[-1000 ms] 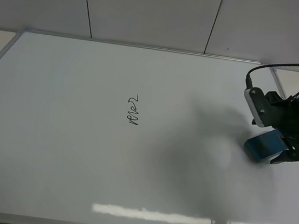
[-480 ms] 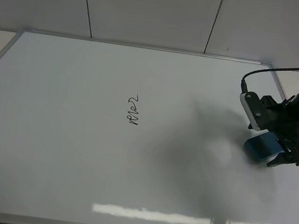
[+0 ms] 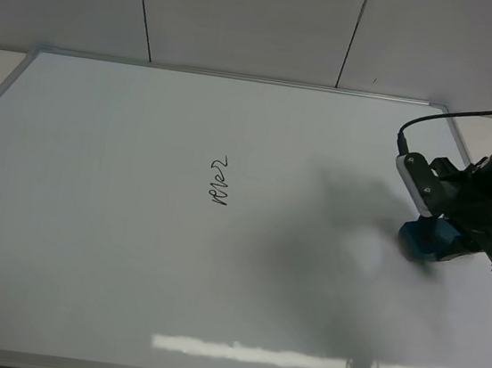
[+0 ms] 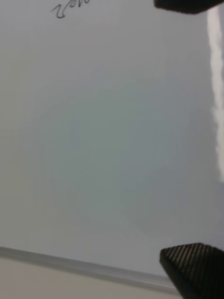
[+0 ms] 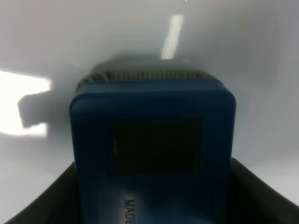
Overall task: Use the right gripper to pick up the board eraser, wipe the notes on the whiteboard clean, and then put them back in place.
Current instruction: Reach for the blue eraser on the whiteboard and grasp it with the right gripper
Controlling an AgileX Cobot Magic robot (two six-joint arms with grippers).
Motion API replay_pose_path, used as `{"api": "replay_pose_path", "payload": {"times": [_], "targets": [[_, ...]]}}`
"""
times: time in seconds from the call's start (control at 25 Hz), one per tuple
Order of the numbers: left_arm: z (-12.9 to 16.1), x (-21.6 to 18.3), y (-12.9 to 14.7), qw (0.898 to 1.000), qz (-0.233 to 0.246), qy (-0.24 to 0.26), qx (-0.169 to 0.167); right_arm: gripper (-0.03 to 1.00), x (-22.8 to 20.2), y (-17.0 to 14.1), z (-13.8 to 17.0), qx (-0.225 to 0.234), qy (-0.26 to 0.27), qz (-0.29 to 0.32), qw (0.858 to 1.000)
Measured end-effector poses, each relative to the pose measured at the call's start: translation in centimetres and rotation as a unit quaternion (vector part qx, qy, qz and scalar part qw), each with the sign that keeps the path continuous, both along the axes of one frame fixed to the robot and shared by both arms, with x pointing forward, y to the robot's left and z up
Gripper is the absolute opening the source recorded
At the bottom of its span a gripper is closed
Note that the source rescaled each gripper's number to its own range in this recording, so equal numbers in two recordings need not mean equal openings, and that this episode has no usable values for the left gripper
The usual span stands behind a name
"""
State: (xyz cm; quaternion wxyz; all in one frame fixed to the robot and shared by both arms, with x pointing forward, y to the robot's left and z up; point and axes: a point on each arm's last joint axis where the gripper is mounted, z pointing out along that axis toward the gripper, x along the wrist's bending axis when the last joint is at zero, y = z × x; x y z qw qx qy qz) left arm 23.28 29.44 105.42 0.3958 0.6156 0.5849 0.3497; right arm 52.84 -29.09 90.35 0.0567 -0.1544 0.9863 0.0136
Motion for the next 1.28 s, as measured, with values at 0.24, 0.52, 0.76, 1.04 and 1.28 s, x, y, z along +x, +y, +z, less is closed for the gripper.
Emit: {"api": "replay_pose_path", "payload": {"times": [0.24, 0.52, 0.76, 1.04, 1.28], "targets": [[0.0, 0.0, 0.0, 1.000, 0.000, 0.000, 0.000, 0.02, -0.3, -0.2, 0.5, -0.011, 0.008, 0.014, 1.000], [0.0, 0.0, 0.0, 1.000, 0.000, 0.000, 0.000, 0.02, -0.4, -0.2, 0.6, -0.011, 0.010, 0.014, 1.000], [0.0, 0.0, 0.0, 1.000, 0.000, 0.000, 0.000, 0.02, -0.4, -0.2, 0.6, -0.011, 0.010, 0.014, 1.000], [0.0, 0.0, 0.0, 1.000, 0.000, 0.000, 0.000, 0.02, -0.3, 0.0, 0.7, 0.006, 0.001, -0.028, 1.000], [0.0, 0.0, 0.0, 1.000, 0.000, 0.000, 0.000, 0.02, -0.2, 0.8, 2.4, 0.063, -0.027, -0.111, 0.992]]}}
